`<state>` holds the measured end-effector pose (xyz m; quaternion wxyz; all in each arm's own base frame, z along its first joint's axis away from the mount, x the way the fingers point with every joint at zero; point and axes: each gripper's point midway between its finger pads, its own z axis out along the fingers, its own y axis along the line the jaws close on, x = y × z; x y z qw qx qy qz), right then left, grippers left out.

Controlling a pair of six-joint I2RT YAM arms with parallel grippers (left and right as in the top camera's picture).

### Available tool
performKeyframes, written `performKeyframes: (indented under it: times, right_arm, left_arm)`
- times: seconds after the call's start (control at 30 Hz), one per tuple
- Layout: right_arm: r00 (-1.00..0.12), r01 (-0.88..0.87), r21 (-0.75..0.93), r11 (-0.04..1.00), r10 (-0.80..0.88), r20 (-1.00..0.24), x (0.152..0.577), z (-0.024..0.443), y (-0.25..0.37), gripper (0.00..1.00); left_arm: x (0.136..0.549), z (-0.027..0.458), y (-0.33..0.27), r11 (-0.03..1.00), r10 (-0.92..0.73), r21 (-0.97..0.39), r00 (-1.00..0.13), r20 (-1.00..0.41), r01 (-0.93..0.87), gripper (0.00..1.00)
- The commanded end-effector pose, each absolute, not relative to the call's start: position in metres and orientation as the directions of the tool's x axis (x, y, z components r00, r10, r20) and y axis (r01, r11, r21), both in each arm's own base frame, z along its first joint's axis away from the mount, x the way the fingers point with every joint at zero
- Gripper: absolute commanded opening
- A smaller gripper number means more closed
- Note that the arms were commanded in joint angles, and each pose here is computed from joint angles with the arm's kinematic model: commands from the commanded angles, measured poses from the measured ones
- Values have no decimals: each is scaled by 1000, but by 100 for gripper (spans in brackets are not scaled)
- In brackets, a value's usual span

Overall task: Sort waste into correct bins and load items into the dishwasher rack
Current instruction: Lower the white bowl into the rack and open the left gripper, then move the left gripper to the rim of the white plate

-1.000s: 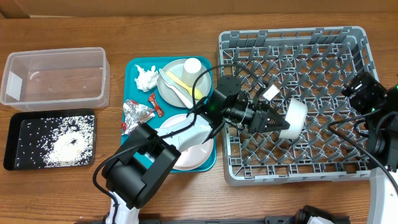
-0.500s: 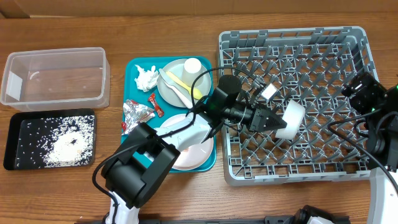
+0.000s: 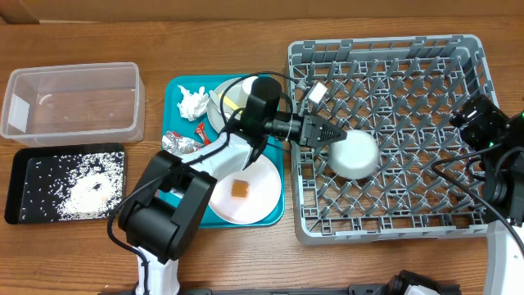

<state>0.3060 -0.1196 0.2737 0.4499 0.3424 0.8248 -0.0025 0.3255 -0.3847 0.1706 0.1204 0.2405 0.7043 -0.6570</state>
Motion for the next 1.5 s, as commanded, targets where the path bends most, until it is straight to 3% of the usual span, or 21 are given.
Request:
performKeyframes:
  times: [0.0,0.17,0.3,0.47,0.63,0.77,0.93,1.3,1.47]
  right_arm:
    - [-331,570,312,760,560,-759,307,286,-123,100]
    - [-331,570,312,760,560,-759,307,286,-123,100]
    - [-331,570,312,760,560,-760,307,286,-123,100]
    - [-331,570,312,760,560,-760,307,286,-123,100]
    - [-331,570,312,760,560,-759,307,286,-123,100]
    - [-331,570,312,760,560,-760,307,286,-123,100]
    - [-331,570,312,760,560,-760,307,286,-123,100]
    - [-331,570,312,760,560,-759,307,286,-123,100]
    - [-331,570,312,760,560,-760,307,286,-123,100]
  left_arm:
    - [320,202,-382,-36,183,-830,-813,-553,557,31]
    - [324,231,-370,-3,133,-779,-772,-621,627,56]
    - [347,231,-343,217,75,-727,-754,-653,651,88]
    - [384,226,-265,689,79,-490,-727,-682,534,100]
    - [385,253,-178,947,70,-189,-740,-669,260,100]
    - [364,290,-126,996,-2,-68,-734,-680,60,100]
    - [329,297,-105,998,-53,-66,-771,-635,-13,100]
    - [270,221,-69,984,-139,53,-928,-346,-167,100]
    - [258,175,-87,990,-143,-15,-962,-234,-143,92]
